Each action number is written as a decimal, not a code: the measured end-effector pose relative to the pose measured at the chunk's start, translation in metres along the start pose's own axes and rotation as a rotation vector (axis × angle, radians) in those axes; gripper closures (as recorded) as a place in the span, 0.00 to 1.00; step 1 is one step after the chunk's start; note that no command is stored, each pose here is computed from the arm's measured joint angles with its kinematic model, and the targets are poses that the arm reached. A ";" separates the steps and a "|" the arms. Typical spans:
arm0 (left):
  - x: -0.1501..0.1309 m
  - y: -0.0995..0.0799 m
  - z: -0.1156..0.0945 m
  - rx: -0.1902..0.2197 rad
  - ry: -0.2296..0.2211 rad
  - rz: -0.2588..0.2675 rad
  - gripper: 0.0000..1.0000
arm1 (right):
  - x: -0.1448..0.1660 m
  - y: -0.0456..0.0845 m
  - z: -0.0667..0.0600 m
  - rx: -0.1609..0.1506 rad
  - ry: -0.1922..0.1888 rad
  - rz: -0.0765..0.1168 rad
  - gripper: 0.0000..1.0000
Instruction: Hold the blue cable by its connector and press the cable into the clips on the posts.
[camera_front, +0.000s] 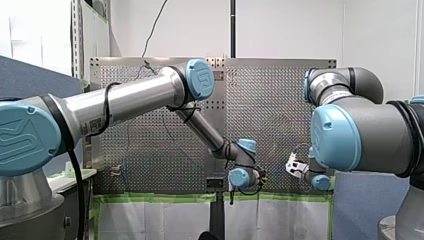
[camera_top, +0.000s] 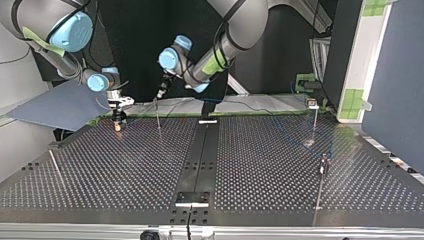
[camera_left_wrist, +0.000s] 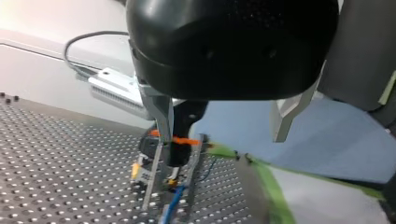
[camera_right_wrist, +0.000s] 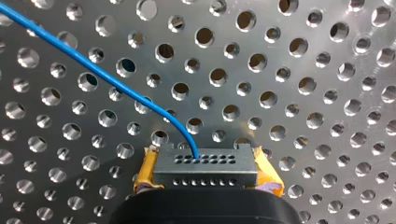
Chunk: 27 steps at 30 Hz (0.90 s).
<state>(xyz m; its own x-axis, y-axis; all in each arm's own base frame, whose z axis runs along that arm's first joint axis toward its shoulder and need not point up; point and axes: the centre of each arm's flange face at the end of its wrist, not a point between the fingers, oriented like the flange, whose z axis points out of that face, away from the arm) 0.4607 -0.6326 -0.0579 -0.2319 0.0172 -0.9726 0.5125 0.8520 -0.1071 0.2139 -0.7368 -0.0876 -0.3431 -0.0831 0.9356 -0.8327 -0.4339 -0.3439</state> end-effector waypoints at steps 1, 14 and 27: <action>-0.003 -0.001 0.002 -0.005 -0.008 0.001 0.00 | 0.000 0.000 0.000 0.000 0.000 0.000 1.00; -0.007 -0.003 0.004 -0.022 -0.020 0.021 0.00 | -0.001 -0.001 0.000 0.003 0.000 0.000 1.00; -0.008 -0.003 0.004 -0.021 -0.021 0.019 0.00 | -0.001 -0.001 0.000 0.002 0.000 0.002 1.00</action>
<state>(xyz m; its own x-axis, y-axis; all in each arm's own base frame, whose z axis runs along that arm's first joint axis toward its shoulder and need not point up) 0.4641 -0.6374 -0.0507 -0.2044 0.0228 -0.9786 0.4993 0.8623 -0.0842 0.2146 -0.7365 -0.0880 -0.3449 -0.0846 0.9348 -0.8308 -0.4359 -0.3460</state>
